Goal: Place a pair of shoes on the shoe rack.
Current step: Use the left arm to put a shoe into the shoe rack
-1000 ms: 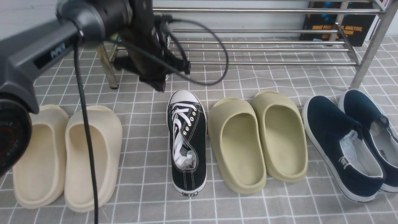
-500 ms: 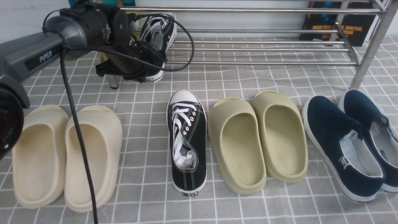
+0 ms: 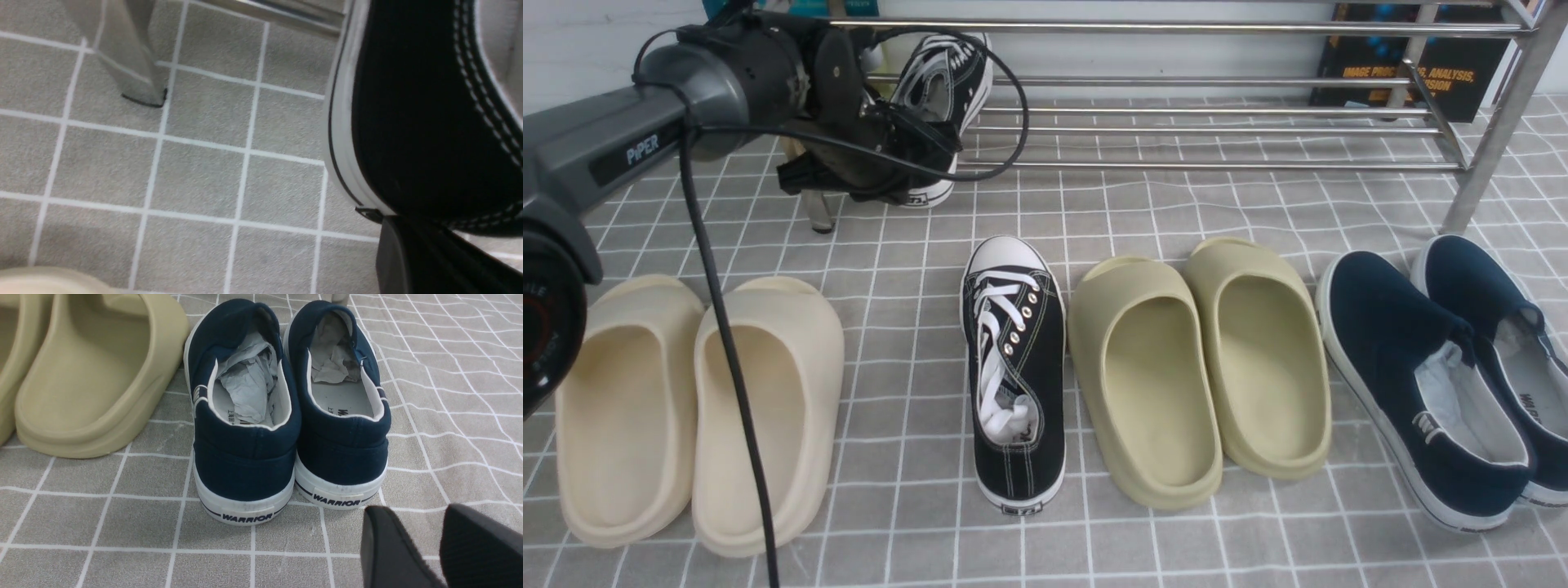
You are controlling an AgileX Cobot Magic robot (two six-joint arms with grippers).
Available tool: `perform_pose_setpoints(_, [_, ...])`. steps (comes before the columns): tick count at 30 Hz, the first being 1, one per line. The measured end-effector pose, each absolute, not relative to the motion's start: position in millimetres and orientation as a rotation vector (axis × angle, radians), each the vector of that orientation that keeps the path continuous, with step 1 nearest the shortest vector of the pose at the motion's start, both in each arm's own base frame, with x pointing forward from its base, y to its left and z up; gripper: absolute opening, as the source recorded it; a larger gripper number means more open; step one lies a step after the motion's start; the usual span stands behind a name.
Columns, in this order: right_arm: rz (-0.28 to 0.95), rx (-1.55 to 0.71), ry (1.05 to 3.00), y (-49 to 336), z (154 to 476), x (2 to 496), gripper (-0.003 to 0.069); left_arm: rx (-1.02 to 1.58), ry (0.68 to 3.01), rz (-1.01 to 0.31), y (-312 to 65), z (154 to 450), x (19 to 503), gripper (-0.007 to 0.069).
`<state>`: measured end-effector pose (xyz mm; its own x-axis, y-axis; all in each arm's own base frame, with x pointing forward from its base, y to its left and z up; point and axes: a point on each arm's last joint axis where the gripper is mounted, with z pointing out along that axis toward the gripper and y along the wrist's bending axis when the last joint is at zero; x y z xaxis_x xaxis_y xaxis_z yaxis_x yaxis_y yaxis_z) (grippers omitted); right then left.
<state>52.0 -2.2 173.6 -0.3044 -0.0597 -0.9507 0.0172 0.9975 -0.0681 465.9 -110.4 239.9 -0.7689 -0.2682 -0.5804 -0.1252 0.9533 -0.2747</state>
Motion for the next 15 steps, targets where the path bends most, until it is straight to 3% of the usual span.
perform_pose_setpoints(15, [-0.076,-0.031,1.879,-2.2,173.6,52.0,0.0239,-0.263,2.45,-0.319,-114.8,249.7,464.1,-0.0005])
